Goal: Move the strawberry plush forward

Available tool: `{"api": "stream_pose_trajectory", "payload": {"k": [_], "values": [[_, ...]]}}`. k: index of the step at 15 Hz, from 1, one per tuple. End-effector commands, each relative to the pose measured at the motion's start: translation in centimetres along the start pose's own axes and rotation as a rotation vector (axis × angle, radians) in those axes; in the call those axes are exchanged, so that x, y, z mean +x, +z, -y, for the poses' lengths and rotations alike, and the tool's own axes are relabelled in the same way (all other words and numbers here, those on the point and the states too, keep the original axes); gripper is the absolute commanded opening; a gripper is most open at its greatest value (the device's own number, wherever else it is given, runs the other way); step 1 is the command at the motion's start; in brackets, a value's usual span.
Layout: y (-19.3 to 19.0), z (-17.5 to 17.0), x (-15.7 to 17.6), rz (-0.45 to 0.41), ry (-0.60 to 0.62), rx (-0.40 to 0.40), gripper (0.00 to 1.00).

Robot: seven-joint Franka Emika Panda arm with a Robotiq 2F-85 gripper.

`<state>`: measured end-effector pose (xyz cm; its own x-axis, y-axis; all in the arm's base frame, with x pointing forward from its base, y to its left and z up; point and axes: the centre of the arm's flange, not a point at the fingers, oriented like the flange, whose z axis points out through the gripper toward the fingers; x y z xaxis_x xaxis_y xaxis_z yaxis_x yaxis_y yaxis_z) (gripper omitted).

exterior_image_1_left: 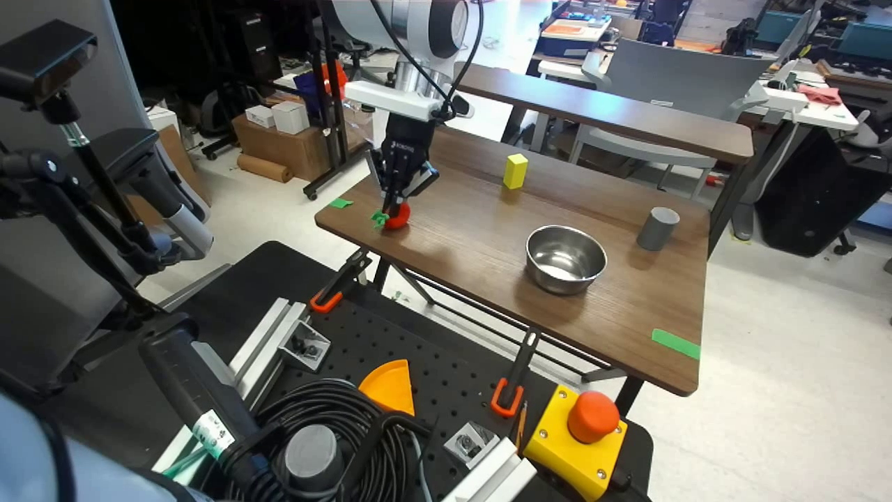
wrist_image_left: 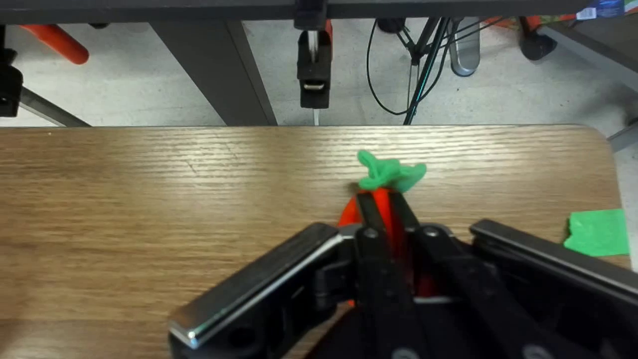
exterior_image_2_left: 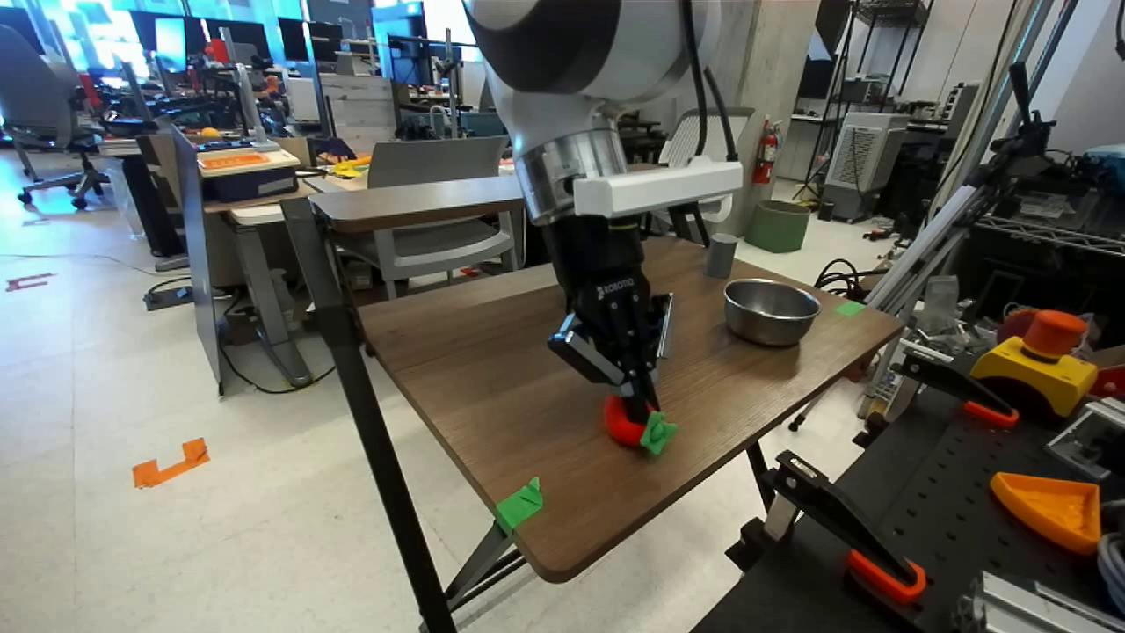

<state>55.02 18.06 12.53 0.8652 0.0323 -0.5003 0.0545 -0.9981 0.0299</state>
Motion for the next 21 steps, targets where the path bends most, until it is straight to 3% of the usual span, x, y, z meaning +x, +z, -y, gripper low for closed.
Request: {"api": "stream_pose_trajectory", "payload": {"k": [1, 4, 9, 11, 12, 14, 21], "values": [[0.2, -0.9, -0.5, -0.008, -0.005, 0.017, 0.38], [-1.2, 0.4, -2.2, -0.017, -0.049, 0.015, 0.59], [-5.4, 2.8, -10.3, -0.060, -0.179, 0.004, 0.97], [-6.7, 2.6, -12.3, -0.091, -0.196, 0.013, 1.00], [-5.5, 3.7, -8.4, -0.066, -0.166, -0.003, 0.93], [-6.7, 3.4, -10.5, -0.088, -0.177, -0.009, 1.00], [-6.5, 3.0, -11.2, -0.083, -0.180, -0.013, 1.00]]}}
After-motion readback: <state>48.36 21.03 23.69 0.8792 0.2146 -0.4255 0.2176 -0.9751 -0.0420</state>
